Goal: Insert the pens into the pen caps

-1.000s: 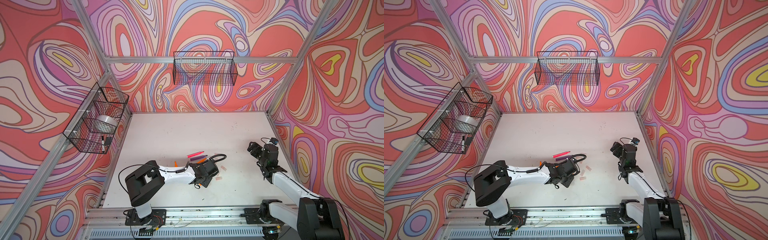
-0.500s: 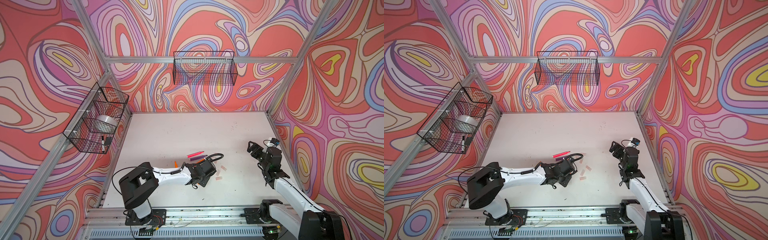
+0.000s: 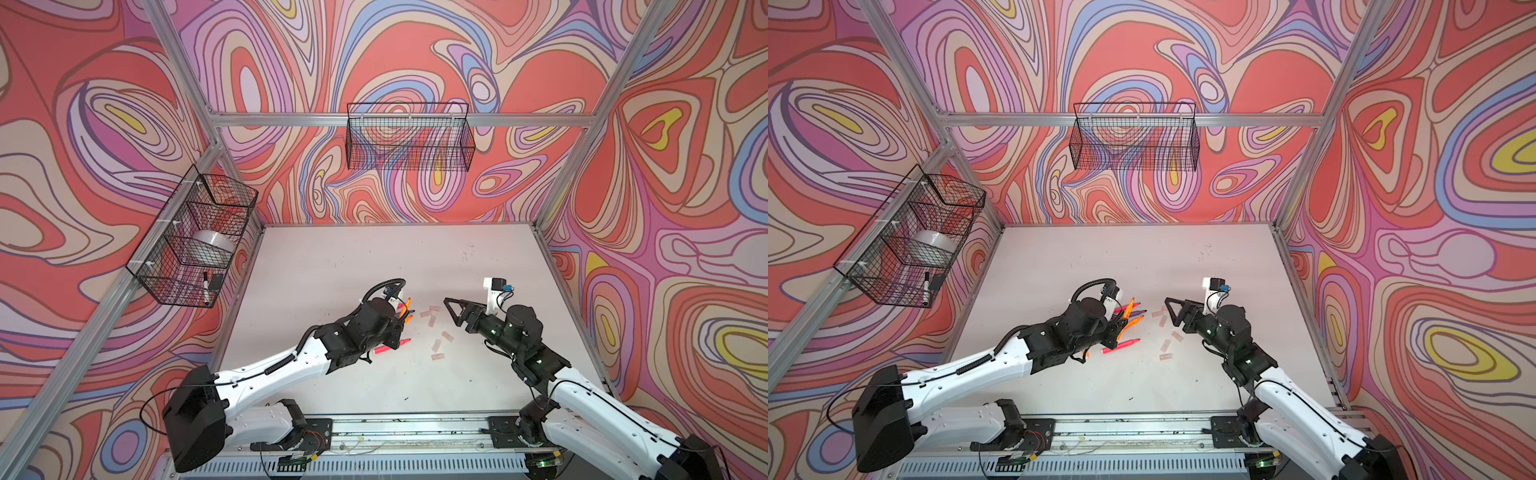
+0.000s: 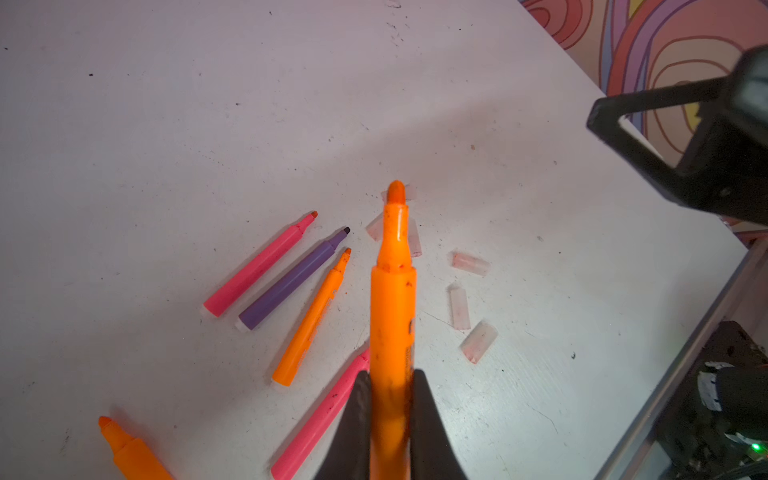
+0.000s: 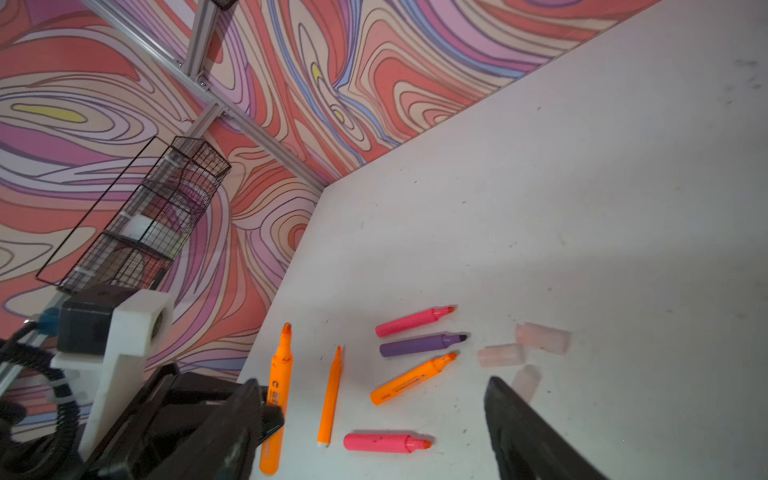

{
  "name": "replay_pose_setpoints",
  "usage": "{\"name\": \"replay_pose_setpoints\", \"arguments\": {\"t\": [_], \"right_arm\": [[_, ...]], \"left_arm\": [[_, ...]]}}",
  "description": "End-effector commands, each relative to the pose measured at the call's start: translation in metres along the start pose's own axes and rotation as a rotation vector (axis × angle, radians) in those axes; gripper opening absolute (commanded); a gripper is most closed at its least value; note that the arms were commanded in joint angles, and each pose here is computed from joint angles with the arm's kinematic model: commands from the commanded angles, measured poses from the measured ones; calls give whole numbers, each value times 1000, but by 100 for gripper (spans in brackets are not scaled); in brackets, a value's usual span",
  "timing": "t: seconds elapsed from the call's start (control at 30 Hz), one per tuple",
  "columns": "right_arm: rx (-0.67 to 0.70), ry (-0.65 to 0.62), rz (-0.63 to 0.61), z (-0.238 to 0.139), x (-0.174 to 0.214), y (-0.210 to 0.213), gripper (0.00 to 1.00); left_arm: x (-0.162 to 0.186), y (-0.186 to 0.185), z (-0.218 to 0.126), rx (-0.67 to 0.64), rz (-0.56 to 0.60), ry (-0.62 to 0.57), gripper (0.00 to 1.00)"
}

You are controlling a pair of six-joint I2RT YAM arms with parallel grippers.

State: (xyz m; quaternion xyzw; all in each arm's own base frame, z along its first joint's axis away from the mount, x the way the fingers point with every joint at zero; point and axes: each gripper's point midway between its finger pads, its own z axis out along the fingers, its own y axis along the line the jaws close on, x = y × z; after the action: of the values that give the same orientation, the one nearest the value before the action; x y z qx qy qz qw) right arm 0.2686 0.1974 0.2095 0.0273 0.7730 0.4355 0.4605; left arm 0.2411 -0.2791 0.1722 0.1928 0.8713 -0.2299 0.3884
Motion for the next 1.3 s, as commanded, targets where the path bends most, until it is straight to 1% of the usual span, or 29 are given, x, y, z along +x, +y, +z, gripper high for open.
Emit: {"name": "replay_pose_setpoints", "arguments": {"t": [0.0, 0.13, 0.2, 0.27, 0.33, 0.53, 0.7, 0.8, 0.83, 0.9, 1.07, 1.17, 1.27], "right_arm": [[-101, -4, 26, 16, 6, 33, 78], [-148, 49, -13, 40, 33, 66, 71], [-183, 68, -16, 49, 43, 79, 69], [-203, 79, -12, 57, 49, 86, 68], [-210, 98, -15, 66, 55, 93, 63], [-192, 133, -2, 85, 66, 95, 36], [-173, 143, 6, 91, 70, 94, 18], [-176, 146, 11, 92, 71, 97, 6], [-172, 150, 13, 92, 73, 97, 1], [-174, 156, 16, 92, 77, 99, 0], [-182, 161, 20, 92, 80, 105, 0], [-187, 163, 24, 92, 82, 108, 0], [-194, 163, 33, 92, 84, 111, 0]], "left_arm": [[-8, -10, -10, 67, 5, -50, 0], [-6, -8, -17, 71, 3, -59, 0], [-5, -7, -19, 70, 4, -61, 0], [-2, -6, -20, 71, 5, -54, 0], [-1, -6, -21, 73, 4, -48, 0], [4, -6, -22, 84, 9, -48, 0], [4, -3, -24, 72, 6, -54, 0], [2, -3, -25, 72, 7, -62, 0], [1, -3, -26, 72, 8, -68, 3], [0, -2, -26, 71, 7, -76, 13], [0, -3, -22, 74, 12, -77, 25], [0, -4, -20, 70, 17, -73, 29], [0, -3, -17, 66, 21, -77, 30]]}}
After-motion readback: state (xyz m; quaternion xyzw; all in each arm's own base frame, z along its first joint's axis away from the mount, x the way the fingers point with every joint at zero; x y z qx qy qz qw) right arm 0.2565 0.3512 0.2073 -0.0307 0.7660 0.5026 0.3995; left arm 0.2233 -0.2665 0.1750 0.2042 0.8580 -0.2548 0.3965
